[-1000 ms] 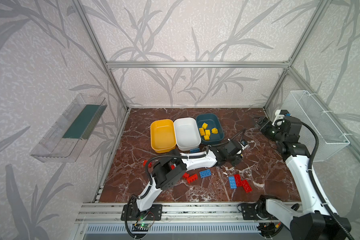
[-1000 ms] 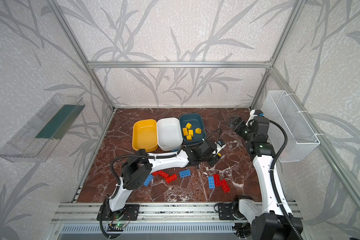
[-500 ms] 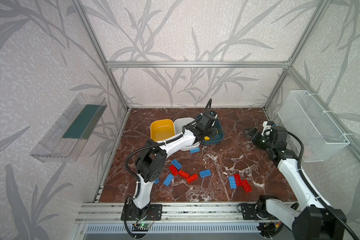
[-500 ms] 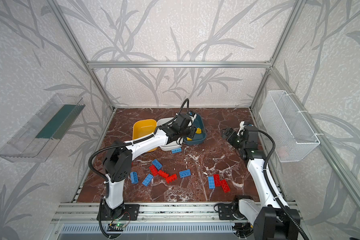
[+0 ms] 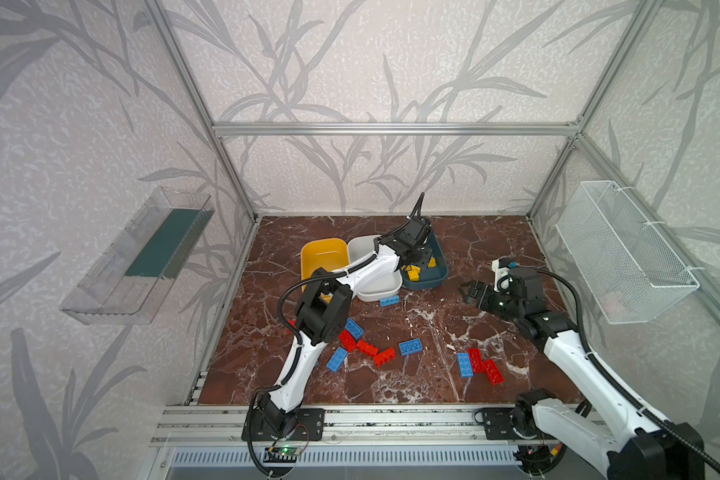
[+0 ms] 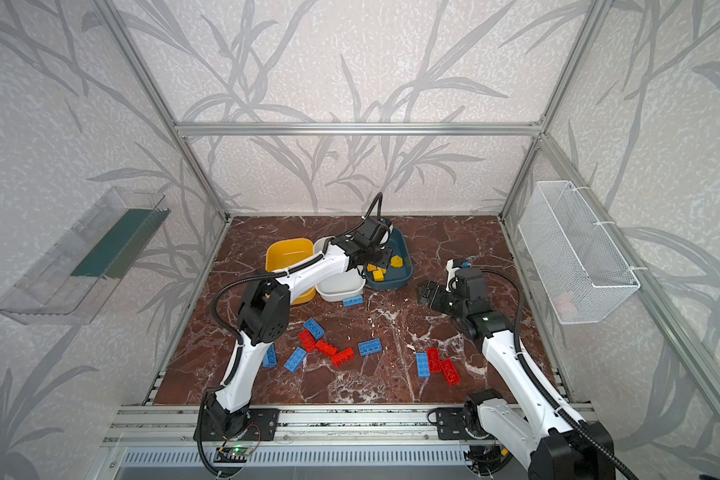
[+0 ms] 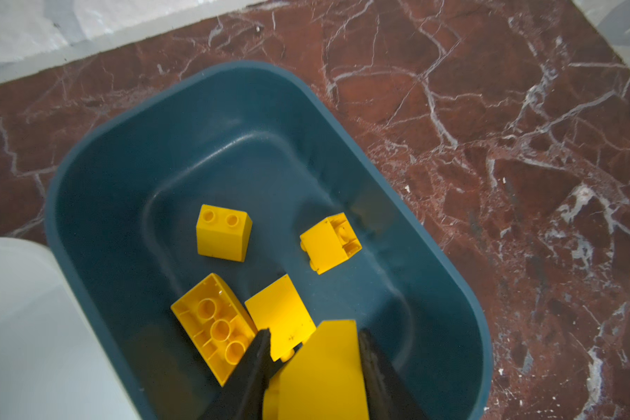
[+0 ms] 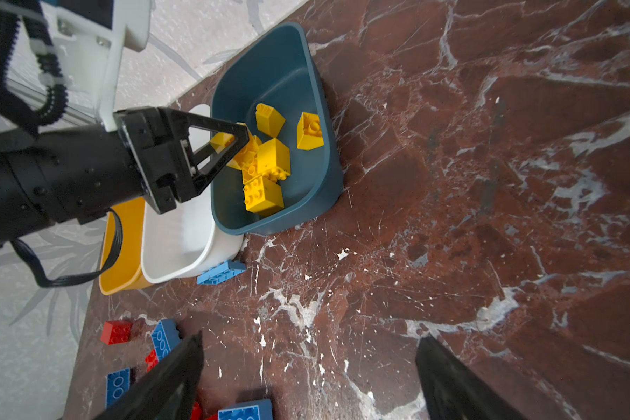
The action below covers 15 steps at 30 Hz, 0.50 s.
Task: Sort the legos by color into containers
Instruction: 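Drop the yellow sloped brick into the teal tub with left while right lowers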
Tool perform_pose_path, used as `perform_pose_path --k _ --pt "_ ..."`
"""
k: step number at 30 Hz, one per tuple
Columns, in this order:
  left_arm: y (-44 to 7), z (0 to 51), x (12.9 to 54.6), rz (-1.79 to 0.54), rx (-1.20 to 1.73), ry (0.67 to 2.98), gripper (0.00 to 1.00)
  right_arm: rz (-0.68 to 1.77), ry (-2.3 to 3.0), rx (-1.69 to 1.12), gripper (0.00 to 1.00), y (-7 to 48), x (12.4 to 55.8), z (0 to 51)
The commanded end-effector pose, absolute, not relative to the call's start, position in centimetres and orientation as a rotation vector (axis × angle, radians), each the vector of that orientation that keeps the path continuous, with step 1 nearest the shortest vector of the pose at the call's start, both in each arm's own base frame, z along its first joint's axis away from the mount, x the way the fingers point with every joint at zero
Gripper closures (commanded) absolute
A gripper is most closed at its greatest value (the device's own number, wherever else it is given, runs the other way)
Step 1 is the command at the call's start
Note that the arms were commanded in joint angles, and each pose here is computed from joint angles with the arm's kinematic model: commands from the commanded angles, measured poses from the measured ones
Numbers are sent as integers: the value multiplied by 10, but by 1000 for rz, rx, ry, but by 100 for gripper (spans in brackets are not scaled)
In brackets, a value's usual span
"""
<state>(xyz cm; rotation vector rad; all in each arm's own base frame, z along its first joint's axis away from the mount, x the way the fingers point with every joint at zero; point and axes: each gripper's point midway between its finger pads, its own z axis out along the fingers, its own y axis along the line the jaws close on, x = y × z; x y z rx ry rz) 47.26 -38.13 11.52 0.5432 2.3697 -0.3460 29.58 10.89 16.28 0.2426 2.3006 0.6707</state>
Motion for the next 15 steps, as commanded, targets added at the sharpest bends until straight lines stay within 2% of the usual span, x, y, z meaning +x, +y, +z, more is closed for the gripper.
perform_pose_path --k 1,8,11,15 --pt "-380 114 475 -332 539 2396 57 605 2363 158 8 114 279 149" --pt "-380 113 478 -321 536 2411 32 507 2531 -131 8 143 233 131" --pt "-376 124 478 -308 525 2400 27 479 2566 -234 9 151 210 131" --pt "-371 148 476 -313 493 2377 23 455 2626 -282 18 150 186 127"
